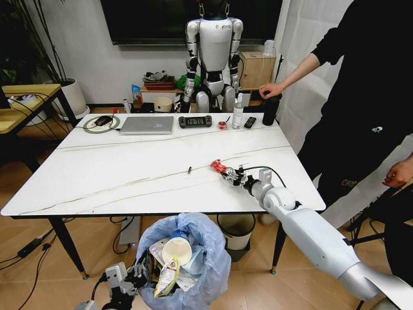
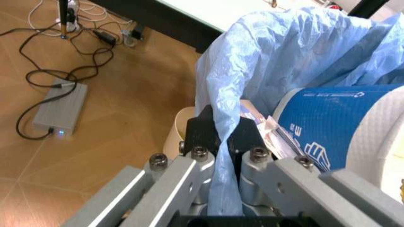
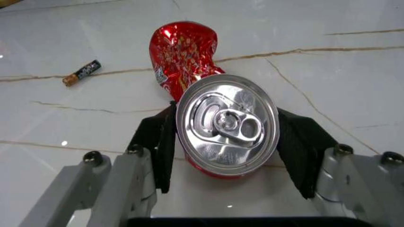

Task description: Pick up the trash bin and place the trash from the table into it.

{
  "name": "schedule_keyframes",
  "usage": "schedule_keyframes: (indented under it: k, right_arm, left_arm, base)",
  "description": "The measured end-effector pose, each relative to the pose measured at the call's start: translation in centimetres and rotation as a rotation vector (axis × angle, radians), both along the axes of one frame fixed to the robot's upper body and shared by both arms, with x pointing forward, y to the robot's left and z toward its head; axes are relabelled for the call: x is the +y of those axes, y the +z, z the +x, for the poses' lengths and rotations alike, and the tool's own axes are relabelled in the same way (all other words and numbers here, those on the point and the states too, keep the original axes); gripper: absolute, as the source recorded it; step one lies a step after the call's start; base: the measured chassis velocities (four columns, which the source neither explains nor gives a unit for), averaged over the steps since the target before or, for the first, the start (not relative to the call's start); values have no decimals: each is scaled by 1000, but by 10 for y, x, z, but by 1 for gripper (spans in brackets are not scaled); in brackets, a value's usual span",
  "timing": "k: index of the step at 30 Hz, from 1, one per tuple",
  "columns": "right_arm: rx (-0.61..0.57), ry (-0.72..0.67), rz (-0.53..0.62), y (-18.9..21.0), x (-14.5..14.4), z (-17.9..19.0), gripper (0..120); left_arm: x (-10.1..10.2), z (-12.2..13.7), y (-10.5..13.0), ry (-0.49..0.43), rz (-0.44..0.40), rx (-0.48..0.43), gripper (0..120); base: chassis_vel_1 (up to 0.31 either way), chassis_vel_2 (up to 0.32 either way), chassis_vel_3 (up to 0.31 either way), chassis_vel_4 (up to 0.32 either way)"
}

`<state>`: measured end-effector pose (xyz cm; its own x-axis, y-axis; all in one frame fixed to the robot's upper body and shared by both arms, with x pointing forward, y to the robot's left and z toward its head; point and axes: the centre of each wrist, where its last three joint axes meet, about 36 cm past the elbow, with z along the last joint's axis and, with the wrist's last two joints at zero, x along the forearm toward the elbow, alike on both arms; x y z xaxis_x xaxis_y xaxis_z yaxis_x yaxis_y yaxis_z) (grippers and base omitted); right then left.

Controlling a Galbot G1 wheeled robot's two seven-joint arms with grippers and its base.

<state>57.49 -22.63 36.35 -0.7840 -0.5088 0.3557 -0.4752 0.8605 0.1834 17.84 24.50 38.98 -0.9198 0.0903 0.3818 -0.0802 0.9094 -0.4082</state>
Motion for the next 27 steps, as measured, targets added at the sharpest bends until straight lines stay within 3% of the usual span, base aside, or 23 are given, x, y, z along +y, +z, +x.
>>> schedule_keyframes:
  k: [9, 16, 21, 23, 25, 27]
  right_arm:
    - [-6, 9, 5, 3, 1, -3, 47]
    - [-60, 34, 83, 32, 0, -23, 47]
    - [-178, 211, 214, 98, 21, -92, 47]
    - [-182, 293, 263, 111, 33, -131, 47]
    - [-180, 321, 277, 114, 37, -144, 47]
    - [-160, 431, 328, 121, 53, -199, 47]
  left_arm:
    - [1, 0, 0, 2, -1, -2, 0]
    - [1, 1, 0, 0, -3, -3, 0]
    - [1, 4, -1, 0, -6, -4, 0]
    - [1, 4, -1, 1, -7, -4, 0]
    - [1, 4, -1, 2, -7, -4, 0]
    - [1, 4, -1, 3, -7, -3, 0]
  base:
    - [0, 0, 0, 0]
    - [0, 0, 0, 0]
    - [0, 0, 0, 0]
    - [0, 0, 0, 0]
    - [0, 0, 0, 0]
    - [0, 0, 0, 0]
